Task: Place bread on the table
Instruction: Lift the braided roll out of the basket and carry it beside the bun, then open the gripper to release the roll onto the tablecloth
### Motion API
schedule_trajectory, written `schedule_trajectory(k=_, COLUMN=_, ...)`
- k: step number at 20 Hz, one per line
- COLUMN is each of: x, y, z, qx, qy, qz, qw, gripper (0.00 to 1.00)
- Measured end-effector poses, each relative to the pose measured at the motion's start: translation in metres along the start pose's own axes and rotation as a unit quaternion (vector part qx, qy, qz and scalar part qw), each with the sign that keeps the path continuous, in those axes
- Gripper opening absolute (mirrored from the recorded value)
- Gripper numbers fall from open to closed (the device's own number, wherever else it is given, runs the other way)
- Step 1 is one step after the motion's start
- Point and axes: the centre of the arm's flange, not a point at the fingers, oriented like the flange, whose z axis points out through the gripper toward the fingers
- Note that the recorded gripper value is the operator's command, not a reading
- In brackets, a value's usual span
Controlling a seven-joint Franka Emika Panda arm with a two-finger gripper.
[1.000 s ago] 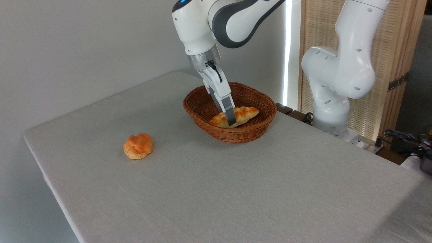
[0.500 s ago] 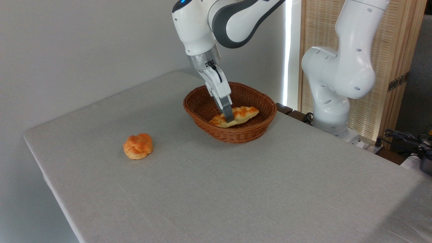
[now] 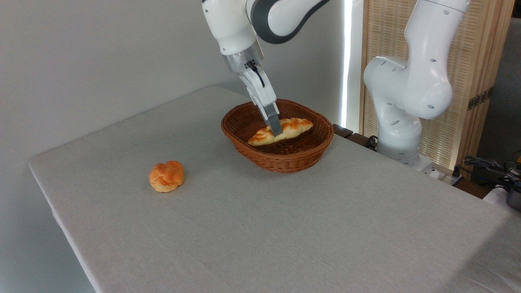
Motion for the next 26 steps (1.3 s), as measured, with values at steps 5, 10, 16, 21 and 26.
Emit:
schedule_trajectory(k=5, x=0.004, y=0.01, z=-0.053, qx=-0.002, qy=0.034, qz=0.005, qw=0.9994, gripper=0.27)
schedule_trajectory(k=10, x=-0.028, y=-0.027, z=-0.121, qx=0.012, qy=0.103, qz=-0.035, qw=0.994, gripper=0.29)
schedule_trajectory(k=16, x=-0.042, y=-0.144, z=-0.131, qx=0.061, qy=0.151, qz=-0.108, qw=0.9807, gripper=0.52)
schedule_trajectory(k=21, x=0.003, y=-0.212, z=-0.071, qx=0.067, qy=0.153, qz=-0.137, qw=0.9765, gripper=1.0)
schedule_trajectory(k=26, x=0.026, y=-0.232, z=-0.045, qx=0.068, qy=0.153, qz=-0.156, qw=0.9734, gripper=1.0)
